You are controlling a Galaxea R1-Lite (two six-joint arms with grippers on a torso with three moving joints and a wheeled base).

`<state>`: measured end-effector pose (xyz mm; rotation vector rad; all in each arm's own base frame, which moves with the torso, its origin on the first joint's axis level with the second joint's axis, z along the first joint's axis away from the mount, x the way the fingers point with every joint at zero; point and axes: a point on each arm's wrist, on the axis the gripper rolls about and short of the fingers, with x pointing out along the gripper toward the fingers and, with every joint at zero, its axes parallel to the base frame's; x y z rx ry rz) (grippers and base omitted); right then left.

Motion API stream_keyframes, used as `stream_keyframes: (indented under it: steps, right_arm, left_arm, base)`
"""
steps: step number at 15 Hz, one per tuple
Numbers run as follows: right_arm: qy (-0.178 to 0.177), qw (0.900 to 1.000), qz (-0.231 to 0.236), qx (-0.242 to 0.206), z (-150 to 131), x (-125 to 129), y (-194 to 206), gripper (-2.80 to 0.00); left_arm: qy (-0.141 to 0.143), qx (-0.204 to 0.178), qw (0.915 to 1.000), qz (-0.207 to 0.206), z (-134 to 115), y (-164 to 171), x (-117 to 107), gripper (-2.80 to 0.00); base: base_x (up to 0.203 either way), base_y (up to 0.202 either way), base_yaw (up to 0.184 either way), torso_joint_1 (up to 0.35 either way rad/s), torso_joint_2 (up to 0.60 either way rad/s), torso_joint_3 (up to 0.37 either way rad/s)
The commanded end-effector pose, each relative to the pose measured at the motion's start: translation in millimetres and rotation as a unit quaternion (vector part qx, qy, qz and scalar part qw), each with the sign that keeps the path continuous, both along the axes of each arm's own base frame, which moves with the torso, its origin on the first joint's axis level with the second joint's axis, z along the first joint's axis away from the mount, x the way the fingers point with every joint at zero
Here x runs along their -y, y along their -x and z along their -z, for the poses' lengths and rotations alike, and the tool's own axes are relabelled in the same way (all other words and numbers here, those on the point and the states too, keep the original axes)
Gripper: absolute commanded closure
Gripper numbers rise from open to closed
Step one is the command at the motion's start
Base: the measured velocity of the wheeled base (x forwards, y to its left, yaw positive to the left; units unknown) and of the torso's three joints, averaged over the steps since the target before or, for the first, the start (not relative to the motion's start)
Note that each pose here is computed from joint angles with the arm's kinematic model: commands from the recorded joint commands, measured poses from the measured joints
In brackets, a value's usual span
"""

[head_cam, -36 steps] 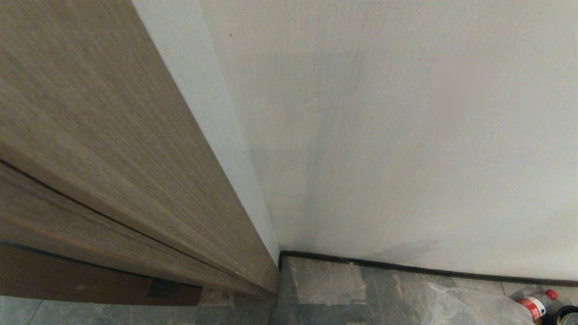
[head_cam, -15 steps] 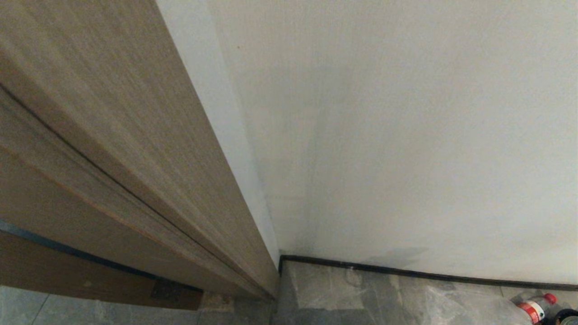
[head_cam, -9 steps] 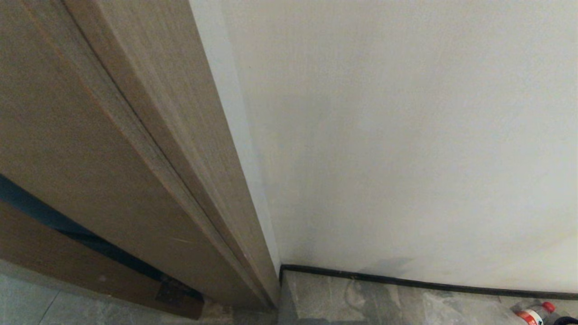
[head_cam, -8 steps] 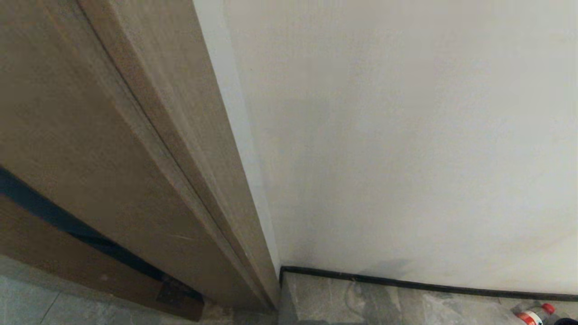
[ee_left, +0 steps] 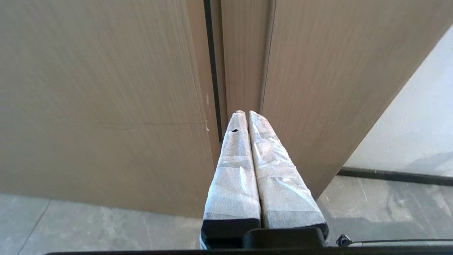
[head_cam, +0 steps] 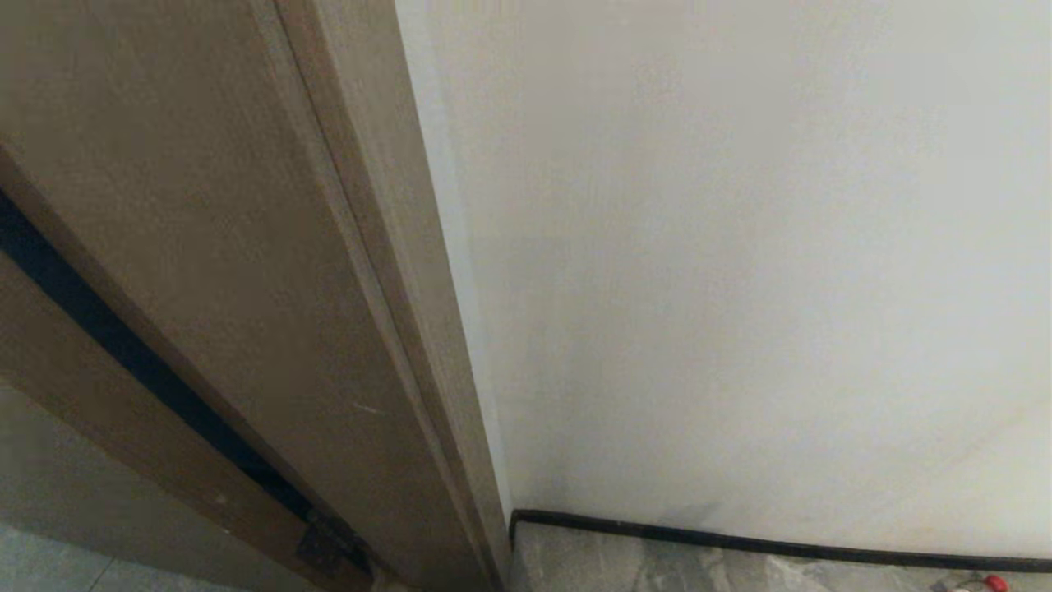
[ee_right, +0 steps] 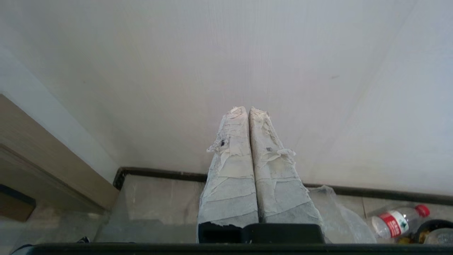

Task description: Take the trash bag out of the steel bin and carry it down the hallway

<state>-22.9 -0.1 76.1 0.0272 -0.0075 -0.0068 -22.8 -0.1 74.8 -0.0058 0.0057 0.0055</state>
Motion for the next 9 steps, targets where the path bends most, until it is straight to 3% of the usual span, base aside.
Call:
stream_keyframes:
  steps: [1, 9]
  right_arm:
    - [0.001, 1.0, 0.0, -0.001, 0.6, 0.0, -0.1, 0.0]
    - [0.001, 1.0, 0.0, -0.001, 0.4, 0.0, -0.1, 0.0]
  left_arm:
    - [0.0, -0.002, 1.0, 0.0, 0.8, -0.3, 0.0, 0.0]
    - [0.0, -0.002, 1.0, 0.0, 0.8, -0.3, 0.0, 0.0]
  base:
    - [0.0, 0.0, 0.0, 0.002, 0.0, 0.198]
    - [0.0, 0.0, 0.0, 0.002, 0.0, 0.203]
